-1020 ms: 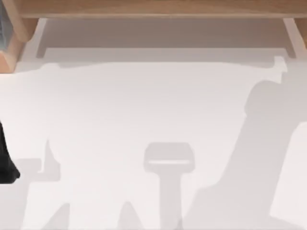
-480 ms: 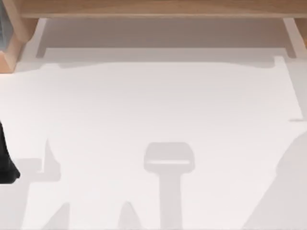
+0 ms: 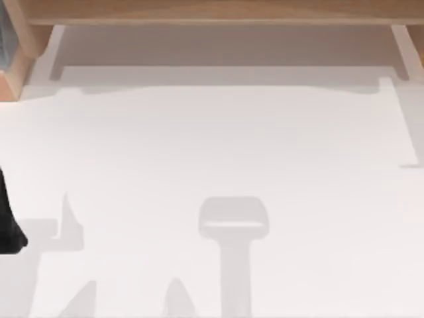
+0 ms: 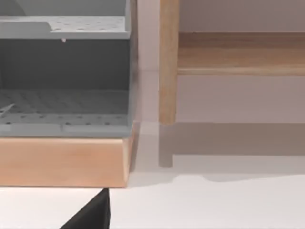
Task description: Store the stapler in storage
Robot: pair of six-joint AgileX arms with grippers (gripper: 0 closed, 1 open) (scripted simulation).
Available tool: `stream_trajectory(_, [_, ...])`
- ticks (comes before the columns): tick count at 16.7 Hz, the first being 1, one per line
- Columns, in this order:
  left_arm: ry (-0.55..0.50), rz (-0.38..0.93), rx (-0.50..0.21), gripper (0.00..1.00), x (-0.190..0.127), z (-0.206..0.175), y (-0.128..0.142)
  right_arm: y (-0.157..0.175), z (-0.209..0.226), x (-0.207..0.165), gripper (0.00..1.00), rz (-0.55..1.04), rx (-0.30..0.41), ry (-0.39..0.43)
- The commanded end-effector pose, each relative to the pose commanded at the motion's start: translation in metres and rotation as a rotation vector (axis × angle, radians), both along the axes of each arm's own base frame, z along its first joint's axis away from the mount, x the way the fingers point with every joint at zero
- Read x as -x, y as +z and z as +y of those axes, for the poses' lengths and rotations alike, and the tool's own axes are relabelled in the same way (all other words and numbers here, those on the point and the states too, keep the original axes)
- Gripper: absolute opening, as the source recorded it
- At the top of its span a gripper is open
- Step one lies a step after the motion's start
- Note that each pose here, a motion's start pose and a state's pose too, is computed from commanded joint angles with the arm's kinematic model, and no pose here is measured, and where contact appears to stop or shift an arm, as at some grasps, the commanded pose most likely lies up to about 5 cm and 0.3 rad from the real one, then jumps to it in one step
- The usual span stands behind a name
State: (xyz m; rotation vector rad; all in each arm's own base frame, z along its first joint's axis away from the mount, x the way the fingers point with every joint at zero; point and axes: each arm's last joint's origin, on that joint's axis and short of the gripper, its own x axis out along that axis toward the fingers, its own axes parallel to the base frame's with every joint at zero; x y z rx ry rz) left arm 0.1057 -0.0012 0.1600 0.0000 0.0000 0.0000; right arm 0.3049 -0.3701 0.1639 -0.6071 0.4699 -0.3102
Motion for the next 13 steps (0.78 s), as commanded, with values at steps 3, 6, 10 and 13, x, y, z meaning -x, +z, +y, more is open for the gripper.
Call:
stream_trajectory(3, [0.000,0.000,0.000,1.00,0.000,0.000,0.000,-0.025,0.024,0.033,1.00,-0.046,0.310,0.090])
stream_trajectory(6, [0.000,0.000,0.000,1.00,0.000,0.000,0.000,-0.047,0.067,0.058,1.00,-0.052,0.570,0.193])
stream_trajectory(10, [0.000,0.000,0.000,1.00,0.000,0.000,0.000,-0.068,0.129,0.078,1.00,-0.055,0.799,0.347])
stream_trajectory(13, [0.000,0.000,0.000,1.00,0.000,0.000,0.000,-0.075,0.170,0.081,1.00,-0.081,0.881,0.474])
